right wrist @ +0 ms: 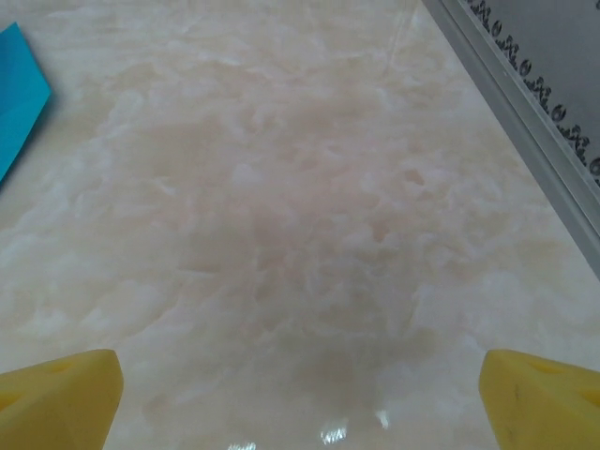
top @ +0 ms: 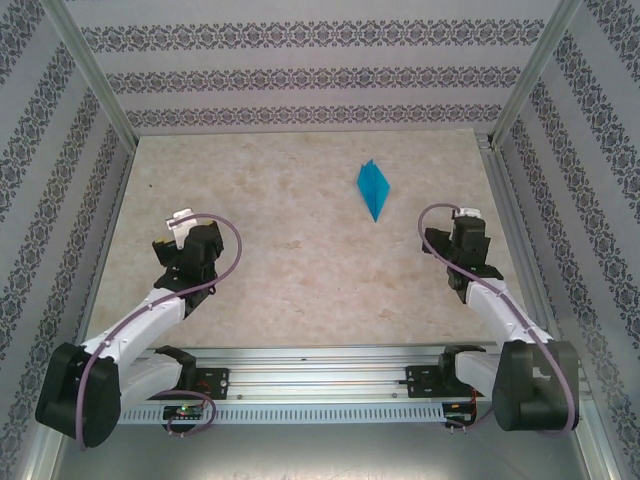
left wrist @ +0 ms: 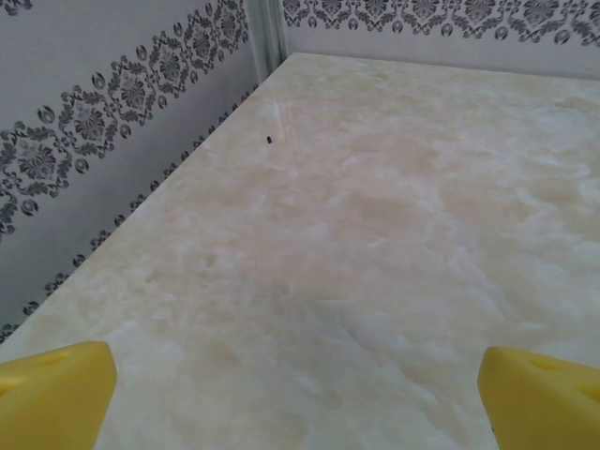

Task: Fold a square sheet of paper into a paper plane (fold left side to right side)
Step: Reset both arms

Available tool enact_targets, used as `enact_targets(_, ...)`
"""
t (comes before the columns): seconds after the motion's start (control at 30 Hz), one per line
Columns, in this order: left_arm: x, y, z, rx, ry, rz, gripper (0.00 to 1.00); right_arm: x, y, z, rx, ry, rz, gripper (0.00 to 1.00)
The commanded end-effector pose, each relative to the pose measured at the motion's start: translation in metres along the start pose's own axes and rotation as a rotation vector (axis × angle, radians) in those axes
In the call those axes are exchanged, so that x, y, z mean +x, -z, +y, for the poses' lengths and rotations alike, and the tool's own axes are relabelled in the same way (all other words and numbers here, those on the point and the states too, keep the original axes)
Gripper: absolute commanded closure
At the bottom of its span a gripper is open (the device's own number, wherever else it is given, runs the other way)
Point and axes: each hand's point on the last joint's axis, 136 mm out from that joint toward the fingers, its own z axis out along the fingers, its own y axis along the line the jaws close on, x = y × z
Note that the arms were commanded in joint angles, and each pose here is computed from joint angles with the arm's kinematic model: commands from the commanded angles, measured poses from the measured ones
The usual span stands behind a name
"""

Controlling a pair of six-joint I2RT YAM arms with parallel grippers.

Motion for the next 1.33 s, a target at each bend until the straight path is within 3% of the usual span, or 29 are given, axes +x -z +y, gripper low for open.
enact_targets(0.0,-0.018,-0.009,-0.001,-0.003,-0.061,-0.090,0.00,-0.052,-0.009,-0.001,0.016,0.007,-0.255,0.02)
enact_targets(0.27,0.001,-0.039,-0.019,0.127,-0.071,-0.138,0.00,-0.064,-0.032,0.031,-0.151,0.005,-0.364,0.02)
enact_targets(0.4,-0.003,-0.042,-0.035,0.236,-0.066,-0.191,0.00,-0.055,-0.031,0.028,-0.137,-0.018,-0.432,0.02)
enact_targets(0.53,0.013,-0.057,-0.060,0.344,-0.118,-0.169,0.00,-0.054,-0.033,0.025,-0.129,-0.023,-0.413,0.02)
enact_targets(0.77,0.021,-0.071,-0.056,0.343,-0.089,-0.117,0.00,-0.053,-0.033,0.022,-0.115,-0.032,-0.421,0.02)
enact_targets(1.3,0.019,-0.071,-0.056,0.342,-0.087,-0.126,0.00,-0.053,-0.032,0.022,-0.079,-0.020,-0.423,0.02)
